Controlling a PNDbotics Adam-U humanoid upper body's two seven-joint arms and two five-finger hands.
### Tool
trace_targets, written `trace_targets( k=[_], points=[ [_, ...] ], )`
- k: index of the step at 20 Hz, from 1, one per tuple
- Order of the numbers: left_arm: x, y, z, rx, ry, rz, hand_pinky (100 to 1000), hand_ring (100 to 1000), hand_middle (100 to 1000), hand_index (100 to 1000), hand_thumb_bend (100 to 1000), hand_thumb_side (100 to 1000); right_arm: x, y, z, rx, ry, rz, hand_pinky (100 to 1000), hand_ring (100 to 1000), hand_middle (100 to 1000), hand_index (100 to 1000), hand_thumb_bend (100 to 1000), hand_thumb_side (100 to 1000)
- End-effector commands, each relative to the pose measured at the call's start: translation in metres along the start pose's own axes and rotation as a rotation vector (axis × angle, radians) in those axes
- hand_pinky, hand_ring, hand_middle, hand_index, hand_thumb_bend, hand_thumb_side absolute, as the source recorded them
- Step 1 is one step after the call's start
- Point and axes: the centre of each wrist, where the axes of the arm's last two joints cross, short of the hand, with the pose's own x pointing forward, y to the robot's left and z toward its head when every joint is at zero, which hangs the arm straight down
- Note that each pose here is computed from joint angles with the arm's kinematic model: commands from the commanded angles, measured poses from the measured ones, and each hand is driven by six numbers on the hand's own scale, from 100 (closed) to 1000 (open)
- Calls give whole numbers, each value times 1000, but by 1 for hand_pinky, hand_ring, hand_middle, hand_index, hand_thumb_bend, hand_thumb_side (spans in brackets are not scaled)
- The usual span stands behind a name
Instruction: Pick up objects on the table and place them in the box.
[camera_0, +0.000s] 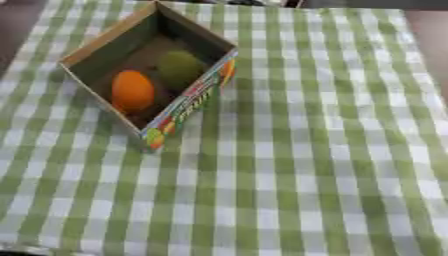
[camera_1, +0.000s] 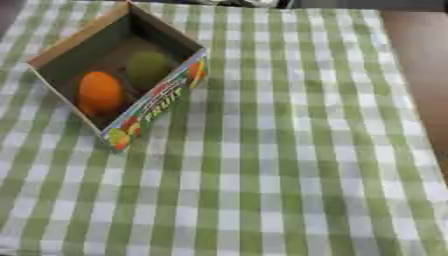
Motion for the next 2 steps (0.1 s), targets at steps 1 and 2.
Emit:
trace_targets(
  k=[1,2],
  points=[
    [5,4,-8,-16,-34,-15,696,668,642,830,150,424,3,-6,-6,2,-21,1,902,785,718,863,100,443],
    [5,5,-8,-16,-34,-15,695,668,642,830,150,425,3,-5,-6,2,-19,-4,900,783,716,863,100,454]
  ],
)
